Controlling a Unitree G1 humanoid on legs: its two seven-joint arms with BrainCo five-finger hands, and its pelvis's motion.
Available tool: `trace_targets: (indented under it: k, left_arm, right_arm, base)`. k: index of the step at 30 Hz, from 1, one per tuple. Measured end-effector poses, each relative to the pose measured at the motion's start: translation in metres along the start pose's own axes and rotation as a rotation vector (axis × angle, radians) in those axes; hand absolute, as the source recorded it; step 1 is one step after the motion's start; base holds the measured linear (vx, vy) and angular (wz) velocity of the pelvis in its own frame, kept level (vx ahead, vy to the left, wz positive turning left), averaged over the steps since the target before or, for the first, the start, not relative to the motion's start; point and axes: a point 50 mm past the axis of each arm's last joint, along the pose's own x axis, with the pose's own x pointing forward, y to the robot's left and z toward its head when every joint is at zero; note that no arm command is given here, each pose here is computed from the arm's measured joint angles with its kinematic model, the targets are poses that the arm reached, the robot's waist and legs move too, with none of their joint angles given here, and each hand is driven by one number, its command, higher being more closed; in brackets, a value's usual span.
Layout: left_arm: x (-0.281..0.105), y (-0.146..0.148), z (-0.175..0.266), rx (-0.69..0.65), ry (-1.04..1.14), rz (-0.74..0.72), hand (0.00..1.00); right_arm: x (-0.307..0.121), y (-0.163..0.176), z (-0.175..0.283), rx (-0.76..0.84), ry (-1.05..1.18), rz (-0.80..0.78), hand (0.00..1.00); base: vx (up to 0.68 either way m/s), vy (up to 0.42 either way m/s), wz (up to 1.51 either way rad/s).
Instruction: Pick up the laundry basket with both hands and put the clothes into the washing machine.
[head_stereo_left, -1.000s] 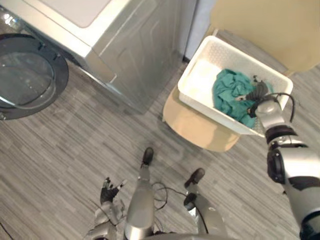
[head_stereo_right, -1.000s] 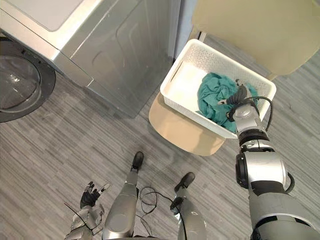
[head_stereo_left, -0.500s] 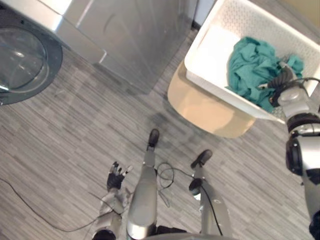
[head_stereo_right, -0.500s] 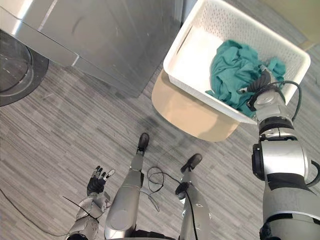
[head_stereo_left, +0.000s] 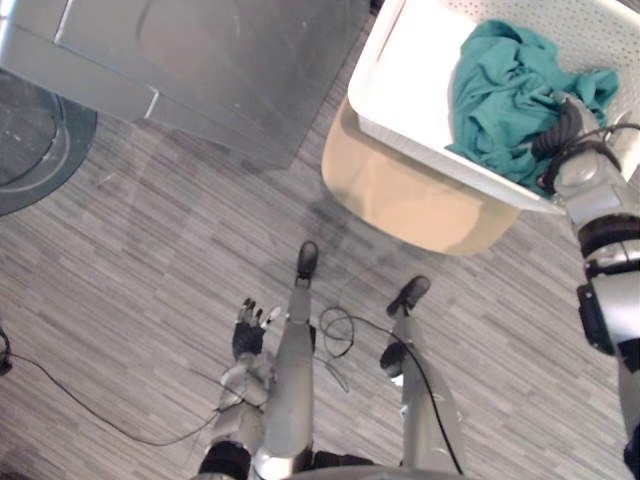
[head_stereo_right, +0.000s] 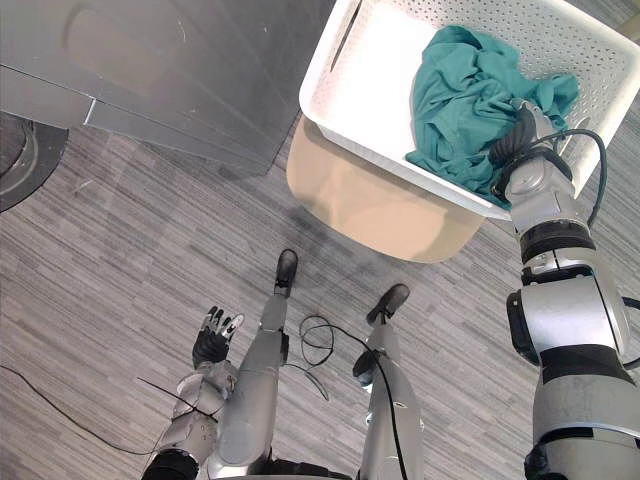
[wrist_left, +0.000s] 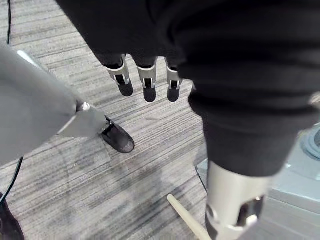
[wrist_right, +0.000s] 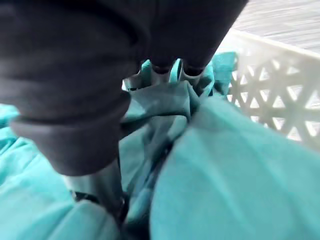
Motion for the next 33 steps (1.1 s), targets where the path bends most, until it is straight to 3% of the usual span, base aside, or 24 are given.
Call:
trace_targets:
  k: [7, 14, 20, 26, 33]
  left_arm:
    - [0.0, -0.001, 0.0, 0.002, -0.005, 0.004, 0.0]
    - [-0.001, -0.005, 0.008, 0.12, -0.041, -0.038, 0.0]
    - [-0.024, -0.014, 0.018, 0.223, -0.114, -0.151, 0.0]
    - [-0.042, -0.035, 0.017, 0.266, -0.147, -0.262, 0.0]
    - [-0.052, -0.069, 0.044, 0.322, -0.308, -0.396, 0.0]
  right_arm:
    - [-0.005, 0.038, 0.032, 0.083, -0.09, 0.066, 1.0]
    - [-0.008, 0.014, 0.028, 0.268, -0.091, -0.138, 1.0]
    - [-0.03, 0.022, 0.019, 0.362, -0.133, -0.239, 1.0]
    - [-0.061, 0.017, 0.023, 0.445, -0.235, -0.355, 1.0]
    - [-0.087, 0.02, 0.033, 0.523, -0.334, -0.376, 1.0]
  base:
    - [0.01, 0.067, -0.04]
    - [-0.04, 0.059, 0.12]
    - [-0.01, 0.026, 0.02]
    - [0.05, 0.005, -0.13]
    - [0.05, 0.005, -0.15]
